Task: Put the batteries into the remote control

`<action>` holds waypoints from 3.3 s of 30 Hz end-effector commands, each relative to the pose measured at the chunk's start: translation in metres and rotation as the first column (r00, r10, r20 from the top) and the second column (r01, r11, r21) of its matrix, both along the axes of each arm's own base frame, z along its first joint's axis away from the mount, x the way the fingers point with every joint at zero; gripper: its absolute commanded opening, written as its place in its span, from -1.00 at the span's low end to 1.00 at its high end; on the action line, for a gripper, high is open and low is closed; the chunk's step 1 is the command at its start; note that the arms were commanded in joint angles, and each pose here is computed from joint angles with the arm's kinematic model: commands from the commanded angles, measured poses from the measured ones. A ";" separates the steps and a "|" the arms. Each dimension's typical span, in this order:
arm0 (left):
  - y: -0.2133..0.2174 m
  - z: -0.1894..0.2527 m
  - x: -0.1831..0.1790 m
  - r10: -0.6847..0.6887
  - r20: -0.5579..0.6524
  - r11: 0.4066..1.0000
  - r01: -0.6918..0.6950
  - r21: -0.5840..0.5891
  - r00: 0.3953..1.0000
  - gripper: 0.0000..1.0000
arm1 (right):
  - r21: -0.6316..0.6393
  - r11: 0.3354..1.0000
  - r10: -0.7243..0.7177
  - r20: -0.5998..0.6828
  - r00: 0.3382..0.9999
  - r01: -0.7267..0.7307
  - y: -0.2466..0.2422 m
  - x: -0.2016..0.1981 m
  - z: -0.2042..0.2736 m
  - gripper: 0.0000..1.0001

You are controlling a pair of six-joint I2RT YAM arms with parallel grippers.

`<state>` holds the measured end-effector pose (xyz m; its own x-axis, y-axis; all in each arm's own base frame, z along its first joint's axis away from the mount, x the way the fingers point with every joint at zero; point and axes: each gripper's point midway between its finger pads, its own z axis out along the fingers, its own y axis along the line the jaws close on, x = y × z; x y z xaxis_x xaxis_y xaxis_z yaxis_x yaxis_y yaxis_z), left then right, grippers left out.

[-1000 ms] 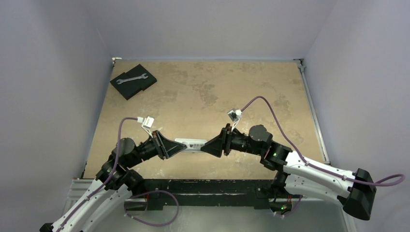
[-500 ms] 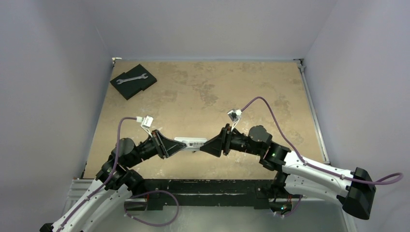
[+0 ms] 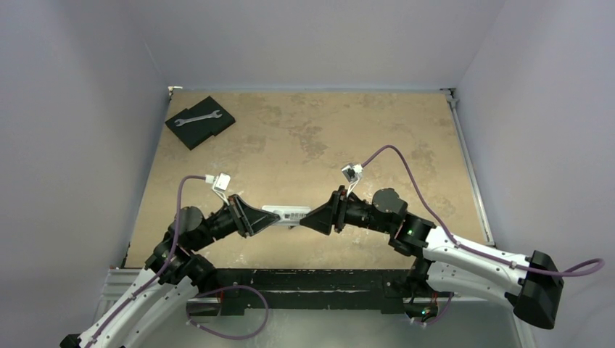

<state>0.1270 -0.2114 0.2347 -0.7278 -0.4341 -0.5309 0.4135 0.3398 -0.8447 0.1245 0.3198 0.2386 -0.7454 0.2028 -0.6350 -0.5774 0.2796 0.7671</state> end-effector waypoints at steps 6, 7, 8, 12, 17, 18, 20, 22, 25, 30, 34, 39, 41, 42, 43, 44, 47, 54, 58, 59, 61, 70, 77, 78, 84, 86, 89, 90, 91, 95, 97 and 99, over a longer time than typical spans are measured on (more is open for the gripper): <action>-0.004 0.024 -0.002 -0.027 0.060 0.996 0.032 -0.081 0.998 -1.00 | -0.047 0.997 -0.068 -0.011 0.998 0.068 -0.001 0.011 -0.013 0.16; -0.005 0.024 -0.002 -0.029 0.060 0.996 0.034 -0.081 0.998 -1.00 | -0.051 0.996 -0.071 -0.011 0.997 0.071 0.000 0.011 -0.014 0.15; -0.005 0.024 -0.002 -0.030 0.059 0.996 0.034 -0.081 0.998 -1.00 | -0.054 0.996 -0.076 -0.010 0.997 0.075 0.000 0.012 -0.014 0.15; -0.006 0.023 -0.002 -0.033 0.059 0.996 0.038 -0.081 0.998 -1.00 | -0.065 0.995 -0.078 -0.009 0.997 0.077 0.003 0.012 -0.017 0.15; -0.006 0.020 -0.002 -0.037 0.054 0.996 0.042 -0.084 0.998 -1.00 | -0.077 0.994 -0.076 -0.004 0.997 0.076 0.008 0.012 -0.018 0.16; -0.007 0.020 -0.003 -0.040 0.054 0.995 0.045 -0.084 0.998 -1.00 | -0.078 0.994 -0.075 -0.004 0.997 0.075 0.009 0.012 -0.018 0.16; -0.007 0.021 -0.003 -0.039 0.056 0.995 0.043 -0.086 0.998 -1.00 | -0.080 0.994 -0.071 -0.004 0.997 0.071 0.011 0.011 -0.019 0.16; -0.007 0.021 -0.003 -0.042 0.057 0.995 0.047 -0.088 0.997 -1.00 | -0.079 0.995 -0.066 -0.002 0.998 0.066 0.012 0.010 -0.019 0.16; -0.008 0.021 -0.003 -0.047 0.056 0.995 0.052 -0.090 0.997 -1.00 | -0.067 0.996 -0.055 0.003 0.998 0.055 0.014 0.009 -0.015 0.17; -0.010 0.019 -0.004 -0.057 0.045 0.994 0.061 -0.095 0.997 -1.00 | -0.047 0.998 -0.033 0.005 0.999 0.034 0.017 0.006 -0.013 0.17; -0.011 0.024 -0.004 -0.062 0.063 0.991 0.069 -0.113 0.996 -1.00 | -0.022 1.000 -0.015 0.008 1.000 0.015 0.019 0.002 -0.010 0.17; -0.011 0.025 -0.004 -0.066 0.062 0.990 0.073 -0.117 0.996 -1.00 | 0.019 1.000 0.010 0.020 1.000 -0.010 0.020 -0.002 -0.003 0.17; -0.011 0.025 -0.004 -0.066 0.061 0.990 0.073 -0.117 0.996 -1.00 | 0.033 0.999 0.017 0.022 1.000 -0.017 0.020 -0.004 0.000 0.17; -0.012 0.025 -0.004 -0.068 0.060 0.990 0.075 -0.117 0.996 -1.00 | 0.041 0.999 0.022 0.024 0.999 -0.023 0.020 -0.005 0.001 0.17; -0.012 0.024 -0.004 -0.069 0.058 0.990 0.075 -0.117 0.996 -1.00 | 0.046 0.999 0.026 0.023 0.999 -0.027 0.020 -0.006 0.001 0.17; -0.012 0.024 -0.004 -0.069 0.057 0.990 0.075 -0.117 0.996 -1.00 | 0.055 0.998 0.032 0.026 0.999 -0.033 0.021 -0.007 0.003 0.17; -0.012 0.024 -0.004 -0.071 0.055 0.990 0.077 -0.118 0.996 -1.00 | 0.083 0.995 0.048 0.036 0.998 -0.050 0.021 -0.010 0.008 0.17; -0.011 0.011 -0.001 -0.053 0.017 0.996 0.054 -0.073 0.998 -1.00 | 0.134 0.988 0.067 0.066 0.996 -0.075 0.018 -0.016 0.018 0.16; -0.010 -0.002 0.002 -0.039 -0.024 0.999 0.038 -0.036 0.999 -1.00 | 0.154 0.984 0.077 0.077 0.994 -0.089 0.017 -0.019 0.022 0.16; -0.010 -0.005 0.003 -0.036 -0.030 0.999 0.035 -0.029 0.999 -1.00 | 0.157 0.983 0.080 0.079 0.994 -0.092 0.017 -0.020 0.023 0.16; -0.010 -0.008 0.004 -0.029 -0.040 0.999 0.028 -0.016 0.999 -1.00 | 0.161 0.982 0.084 0.082 0.993 -0.097 0.017 -0.021 0.023 0.16; -0.006 -0.022 0.009 0.008 -0.071 0.999 -0.005 0.034 0.997 -1.00 | 0.157 0.983 0.082 0.087 0.993 -0.095 0.017 -0.022 0.023 0.15; -0.004 -0.021 0.009 0.016 -0.069 0.999 -0.013 0.047 0.998 -1.00 | 0.077 0.997 0.009 0.060 0.998 -0.014 0.011 -0.011 0.008 0.15; -0.004 -0.021 0.009 0.016 -0.070 0.999 -0.013 0.046 0.997 -1.00 | 0.057 0.998 -0.005 0.056 0.998 0.002 0.009 -0.008 0.004 0.15; -0.004 -0.018 0.008 0.014 -0.067 0.999 -0.011 0.037 0.998 -1.00 | 0.000 0.998 -0.055 0.032 0.998 0.055 0.002 -0.002 -0.010 0.16; -0.004 -0.017 0.008 0.014 -0.069 0.999 -0.011 0.035 0.998 -1.00 | -0.012 0.998 -0.060 0.024 0.998 0.060 0.001 -0.002 -0.014 0.16; -0.004 -0.016 0.008 0.013 -0.069 1.000 -0.011 0.029 0.998 -1.00 | -0.022 0.998 -0.058 0.016 0.998 0.058 0.001 -0.002 -0.018 0.16; -0.004 -0.016 0.008 0.012 -0.071 1.000 -0.010 0.028 0.997 -1.00 | -0.024 0.998 -0.057 0.014 0.998 0.057 0.001 -0.003 -0.019 0.16; -0.004 -0.016 0.008 0.013 -0.071 1.000 -0.011 0.027 0.997 -1.00 | -0.025 0.998 -0.057 0.012 0.998 0.057 0.001 -0.003 -0.020 0.17; -0.005 -0.014 0.007 0.008 -0.071 1.000 -0.007 0.018 0.997 -1.00 | -0.031 0.998 -0.062 0.007 0.998 0.062 0.001 -0.002 -0.022 0.17; -0.005 -0.012 0.007 0.004 -0.071 1.000 -0.003 0.012 0.997 -1.00 | -0.034 0.997 -0.066 0.006 0.998 0.066 0.001 -0.001 -0.022 0.16; -0.006 -0.012 0.006 -0.002 -0.072 1.000 0.002 0.008 0.997 -1.00 | -0.034 0.997 -0.067 0.005 0.998 0.068 0.001 -0.001 -0.022 0.16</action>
<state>0.1334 -0.2149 0.1931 -0.7889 -0.4071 -0.4604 0.2957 0.4054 -0.8650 0.1202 0.3189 0.2024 -0.7477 0.2006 -0.6330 -0.5463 0.3559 0.7582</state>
